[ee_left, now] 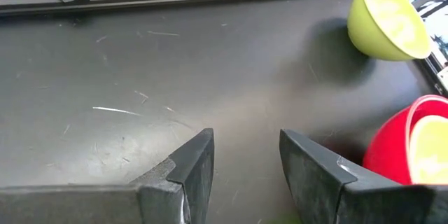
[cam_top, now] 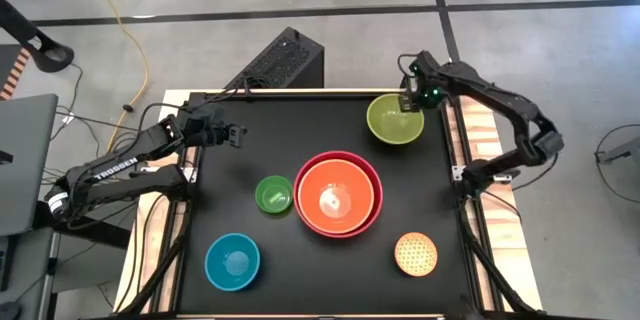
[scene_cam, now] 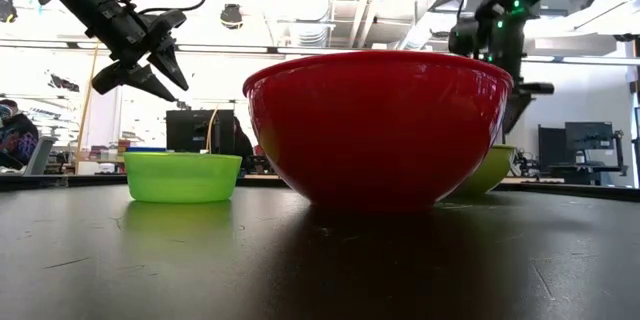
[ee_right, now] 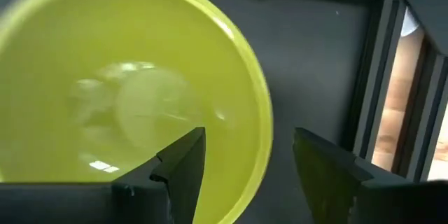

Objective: Nest bowls inside each other
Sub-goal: Stack the light green bowl on top of the orange bowl

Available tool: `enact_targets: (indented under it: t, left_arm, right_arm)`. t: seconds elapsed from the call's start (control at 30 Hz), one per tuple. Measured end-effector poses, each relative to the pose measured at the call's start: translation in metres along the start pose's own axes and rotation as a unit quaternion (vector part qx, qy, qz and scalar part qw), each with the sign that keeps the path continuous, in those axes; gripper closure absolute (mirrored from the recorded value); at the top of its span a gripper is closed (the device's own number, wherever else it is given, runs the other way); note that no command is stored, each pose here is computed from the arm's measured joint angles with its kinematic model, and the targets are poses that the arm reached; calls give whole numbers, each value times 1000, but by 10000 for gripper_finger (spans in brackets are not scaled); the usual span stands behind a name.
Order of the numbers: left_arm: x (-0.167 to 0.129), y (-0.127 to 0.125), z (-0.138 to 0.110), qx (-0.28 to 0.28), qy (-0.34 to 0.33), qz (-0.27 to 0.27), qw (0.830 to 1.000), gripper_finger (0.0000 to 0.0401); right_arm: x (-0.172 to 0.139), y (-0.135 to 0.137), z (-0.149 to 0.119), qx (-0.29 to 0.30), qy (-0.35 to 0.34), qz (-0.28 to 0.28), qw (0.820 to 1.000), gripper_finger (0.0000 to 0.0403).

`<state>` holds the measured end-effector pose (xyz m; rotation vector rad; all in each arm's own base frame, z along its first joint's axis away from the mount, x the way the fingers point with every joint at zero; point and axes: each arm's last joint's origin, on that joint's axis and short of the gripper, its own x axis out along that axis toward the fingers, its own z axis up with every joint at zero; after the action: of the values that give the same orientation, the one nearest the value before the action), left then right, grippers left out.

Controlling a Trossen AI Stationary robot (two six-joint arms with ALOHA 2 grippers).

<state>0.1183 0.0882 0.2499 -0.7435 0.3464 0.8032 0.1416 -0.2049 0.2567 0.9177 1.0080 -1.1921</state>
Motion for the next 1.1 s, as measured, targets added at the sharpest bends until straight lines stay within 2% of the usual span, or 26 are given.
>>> enact_targets:
  t: [0.13,0.3,0.43,0.57,0.73,0.8,0.93,1.1]
  left_arm:
    - [0,0,0,-5,0,0,1000,250]
    - [0,0,0,-9,1,1,1000,250]
    - [0,0,0,-12,1,0,1000,250]
    - [0,0,0,-14,1,0,1000,250]
    - [0,0,0,-17,1,0,1000,250]
    - [0,0,0,-18,3,-2,1000,250]
    - [0,0,0,-18,6,-8,1000,250]
    - [0,-1,0,-13,6,-9,1000,250]
  right_arm:
    - [22,-6,-3,-15,25,-13,999,170]
    - [40,-6,-9,-30,42,11,999,171]
    - [47,-7,-13,-28,43,15,999,190]
    - [52,-8,-15,-28,43,15,999,243]
    - [52,-10,-14,-23,34,10,999,352]
    - [50,-11,-11,-15,23,24,999,383]
    - [34,-14,-4,2,10,22,1000,377]
    - [-17,-6,10,-5,-50,40,998,389]
